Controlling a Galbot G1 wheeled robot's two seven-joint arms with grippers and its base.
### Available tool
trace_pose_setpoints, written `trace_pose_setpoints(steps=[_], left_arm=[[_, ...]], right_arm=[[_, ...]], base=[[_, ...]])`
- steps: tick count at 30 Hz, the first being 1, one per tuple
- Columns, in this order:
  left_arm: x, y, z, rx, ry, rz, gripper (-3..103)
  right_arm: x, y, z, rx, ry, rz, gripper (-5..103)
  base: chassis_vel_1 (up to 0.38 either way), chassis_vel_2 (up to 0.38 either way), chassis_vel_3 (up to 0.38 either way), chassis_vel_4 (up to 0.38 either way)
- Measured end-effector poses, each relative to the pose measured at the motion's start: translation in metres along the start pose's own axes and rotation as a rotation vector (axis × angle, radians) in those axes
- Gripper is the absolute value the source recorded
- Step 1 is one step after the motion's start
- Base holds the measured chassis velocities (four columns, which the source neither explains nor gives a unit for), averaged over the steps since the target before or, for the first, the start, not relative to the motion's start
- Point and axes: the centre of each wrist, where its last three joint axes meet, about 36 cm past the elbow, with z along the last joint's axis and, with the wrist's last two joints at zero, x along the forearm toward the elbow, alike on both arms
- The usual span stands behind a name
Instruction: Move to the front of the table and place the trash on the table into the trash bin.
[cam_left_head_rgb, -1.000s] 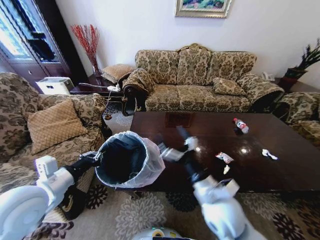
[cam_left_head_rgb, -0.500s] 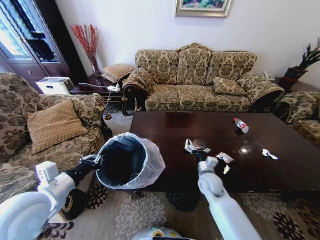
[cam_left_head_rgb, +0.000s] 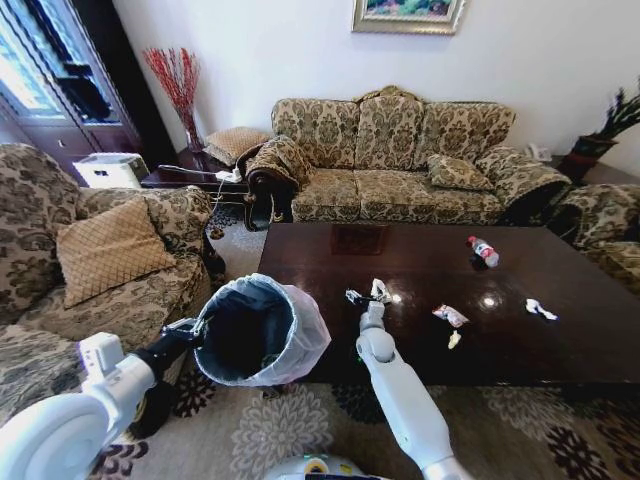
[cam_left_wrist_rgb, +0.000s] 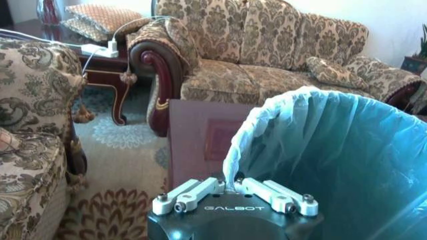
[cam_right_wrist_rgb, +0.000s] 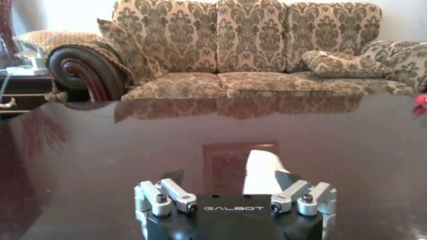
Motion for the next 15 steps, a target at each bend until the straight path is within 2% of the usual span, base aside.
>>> trace_pose_setpoints(steps=[1, 2, 4, 5, 8, 10, 14, 15], left_arm=[[0.000, 0.000, 0.000, 0.000, 0.000, 0.000, 0], [0.000, 0.000, 0.000, 0.000, 0.000, 0.000, 0], [-0.001, -0.001, 0.002, -0.001, -0.007, 0.006, 0], [-0.001, -0.001, 0.002, -0.001, -0.007, 0.006, 0], [-0.001, -0.001, 0.004, -0.010, -0.007, 0.005, 0], [-0.001, -0.002, 0.004, -0.012, -0.006, 0.005, 0], [0.000, -0.001, 0.005, -0.014, -0.005, 0.003, 0], [0.000, -0.001, 0.005, -0.014, -0.005, 0.003, 0]], right_arm=[[0.001, -0.007, 0.002, 0.012, 0.000, 0.000, 85], [0.001, -0.007, 0.002, 0.012, 0.000, 0.000, 85], [0.002, -0.018, 0.008, 0.031, 0.006, -0.002, 75], [0.002, -0.018, 0.008, 0.031, 0.006, -0.002, 75], [0.001, -0.024, 0.013, 0.031, 0.014, -0.002, 58], [0.001, -0.024, 0.014, 0.030, 0.016, -0.003, 58], [0.001, -0.022, 0.016, 0.016, 0.027, -0.002, 37], [0.001, -0.022, 0.016, 0.016, 0.027, -0.002, 37]], base=[[0.000, 0.000, 0.000, 0.000], [0.000, 0.000, 0.000, 0.000], [0.000, 0.000, 0.000, 0.000], [0.000, 0.000, 0.000, 0.000], [0.000, 0.000, 0.000, 0.000], [0.000, 0.000, 0.000, 0.000], [0.000, 0.000, 0.000, 0.000], [0.000, 0.000, 0.000, 0.000]])
